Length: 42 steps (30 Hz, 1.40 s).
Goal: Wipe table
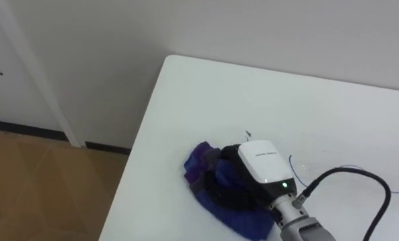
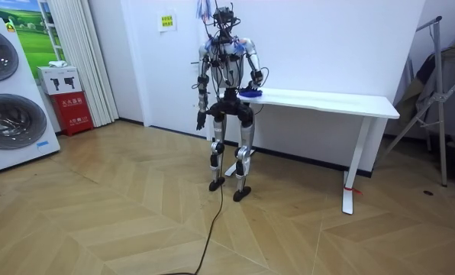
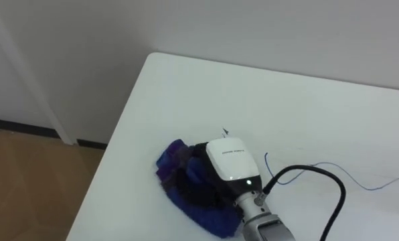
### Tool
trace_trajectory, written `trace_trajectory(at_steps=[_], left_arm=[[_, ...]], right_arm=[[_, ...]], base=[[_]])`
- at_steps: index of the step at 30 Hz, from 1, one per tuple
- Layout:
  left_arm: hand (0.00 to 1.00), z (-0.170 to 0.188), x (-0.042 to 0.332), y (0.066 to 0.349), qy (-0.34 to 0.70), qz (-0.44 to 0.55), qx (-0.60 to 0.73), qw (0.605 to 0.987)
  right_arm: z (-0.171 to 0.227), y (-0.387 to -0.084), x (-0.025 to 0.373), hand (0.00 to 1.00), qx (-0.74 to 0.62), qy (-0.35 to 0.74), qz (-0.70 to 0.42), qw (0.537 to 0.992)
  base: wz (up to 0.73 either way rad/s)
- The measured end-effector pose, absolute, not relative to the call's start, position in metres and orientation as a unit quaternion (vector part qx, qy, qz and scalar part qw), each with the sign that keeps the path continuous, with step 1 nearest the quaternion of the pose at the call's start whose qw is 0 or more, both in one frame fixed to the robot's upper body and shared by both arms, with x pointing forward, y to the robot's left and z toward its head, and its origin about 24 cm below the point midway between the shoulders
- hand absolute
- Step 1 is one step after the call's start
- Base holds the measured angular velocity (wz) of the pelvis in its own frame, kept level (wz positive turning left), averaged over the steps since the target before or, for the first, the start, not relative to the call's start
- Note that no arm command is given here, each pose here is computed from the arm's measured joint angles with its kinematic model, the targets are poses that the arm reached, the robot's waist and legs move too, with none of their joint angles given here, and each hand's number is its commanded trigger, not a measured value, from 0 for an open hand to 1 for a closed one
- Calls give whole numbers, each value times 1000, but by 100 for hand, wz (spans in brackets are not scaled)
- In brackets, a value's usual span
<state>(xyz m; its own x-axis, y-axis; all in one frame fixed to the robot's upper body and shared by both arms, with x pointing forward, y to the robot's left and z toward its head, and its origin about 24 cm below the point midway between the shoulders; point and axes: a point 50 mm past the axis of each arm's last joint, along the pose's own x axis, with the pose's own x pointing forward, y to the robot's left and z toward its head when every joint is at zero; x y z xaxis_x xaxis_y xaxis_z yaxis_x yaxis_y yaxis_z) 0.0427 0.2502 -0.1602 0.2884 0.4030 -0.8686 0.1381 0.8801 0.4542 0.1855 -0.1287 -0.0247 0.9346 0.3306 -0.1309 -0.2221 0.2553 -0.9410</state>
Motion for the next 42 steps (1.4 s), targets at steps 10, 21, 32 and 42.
trace_trajectory(at_steps=[10,21,32,42], left_arm=[[0,-161,34,251,598,87,228,764],[0,-162,14,244,624,102,202,748],[0,-156,-25,254,659,131,173,720],[0,-147,-22,278,639,199,178,721]], right_arm=[[-25,-130,187,100,-578,-36,178,796],[-29,-137,221,100,-562,5,172,809],[-47,-223,234,100,-531,127,12,838],[-68,-280,166,100,-525,188,-154,816]], base=[[3],[4],[23],[13]])
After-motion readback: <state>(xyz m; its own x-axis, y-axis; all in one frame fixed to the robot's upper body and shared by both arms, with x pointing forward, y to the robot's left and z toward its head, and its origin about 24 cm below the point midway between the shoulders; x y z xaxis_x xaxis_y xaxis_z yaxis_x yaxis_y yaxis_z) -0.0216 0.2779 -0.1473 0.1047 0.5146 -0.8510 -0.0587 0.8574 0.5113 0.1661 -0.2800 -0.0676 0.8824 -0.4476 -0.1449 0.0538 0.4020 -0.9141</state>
